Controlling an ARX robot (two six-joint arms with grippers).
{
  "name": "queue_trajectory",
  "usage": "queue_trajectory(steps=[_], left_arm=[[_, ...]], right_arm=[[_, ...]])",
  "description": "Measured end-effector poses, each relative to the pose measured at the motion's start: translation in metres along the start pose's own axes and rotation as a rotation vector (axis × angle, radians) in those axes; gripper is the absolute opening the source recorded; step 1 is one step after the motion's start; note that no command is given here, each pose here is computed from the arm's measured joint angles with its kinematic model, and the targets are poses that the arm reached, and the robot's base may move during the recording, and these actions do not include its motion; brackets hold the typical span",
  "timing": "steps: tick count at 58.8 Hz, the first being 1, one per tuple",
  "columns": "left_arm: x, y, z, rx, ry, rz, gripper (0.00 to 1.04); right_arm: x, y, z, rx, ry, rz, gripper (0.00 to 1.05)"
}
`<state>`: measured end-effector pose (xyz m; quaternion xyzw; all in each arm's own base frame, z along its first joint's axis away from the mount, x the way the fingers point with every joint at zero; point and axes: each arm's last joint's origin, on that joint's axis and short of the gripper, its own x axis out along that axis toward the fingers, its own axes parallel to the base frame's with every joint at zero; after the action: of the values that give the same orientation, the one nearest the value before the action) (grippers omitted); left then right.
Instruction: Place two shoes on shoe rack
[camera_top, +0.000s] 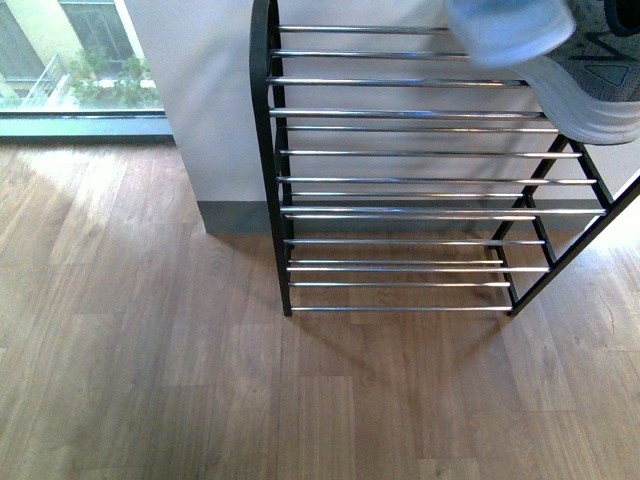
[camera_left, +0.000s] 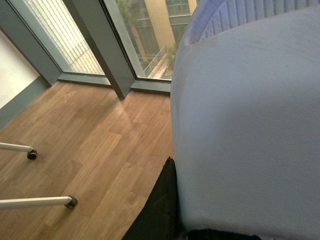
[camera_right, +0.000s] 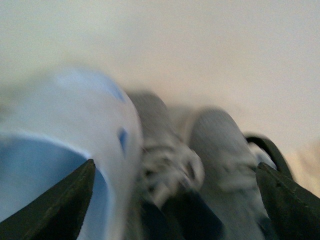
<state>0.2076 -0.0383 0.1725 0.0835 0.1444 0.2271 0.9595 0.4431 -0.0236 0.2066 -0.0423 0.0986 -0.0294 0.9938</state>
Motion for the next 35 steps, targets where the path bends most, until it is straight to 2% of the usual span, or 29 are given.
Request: queue_trajectory(steps=[7,14,20,23,29,35], left_arm=[[0.0,0.0,0.0,0.0,0.0,-0.001,0.02],[0.0,0.0,0.0,0.0,0.0,0.0,0.02],[0.0,0.0,0.0,0.0,0.0,0.0,0.02],[0.0,0.0,0.0,0.0,0.0,-0.001,0.02],[0.0,0.0,0.0,0.0,0.0,0.0,0.02],[0.0,0.0,0.0,0.0,0.0,0.0,0.02]], right_arm=[[-0.036,0.007,-0.022,0.044,-0.14,0.057,0.62],[-0.073,0.008,-0.026,0.061,-0.209,0.058,0.44],[-0.1,0.011,-0.03,0.073,-0.225,0.033,0.3],[-0.119,0.015,-0.039,0.072,-0.215,0.046,0.18],[-0.14,0.018,-0.053,0.07,-0.188,0.057,0.02],[-0.16,0.017,-0.061,0.073,-0.183,0.057,0.02]])
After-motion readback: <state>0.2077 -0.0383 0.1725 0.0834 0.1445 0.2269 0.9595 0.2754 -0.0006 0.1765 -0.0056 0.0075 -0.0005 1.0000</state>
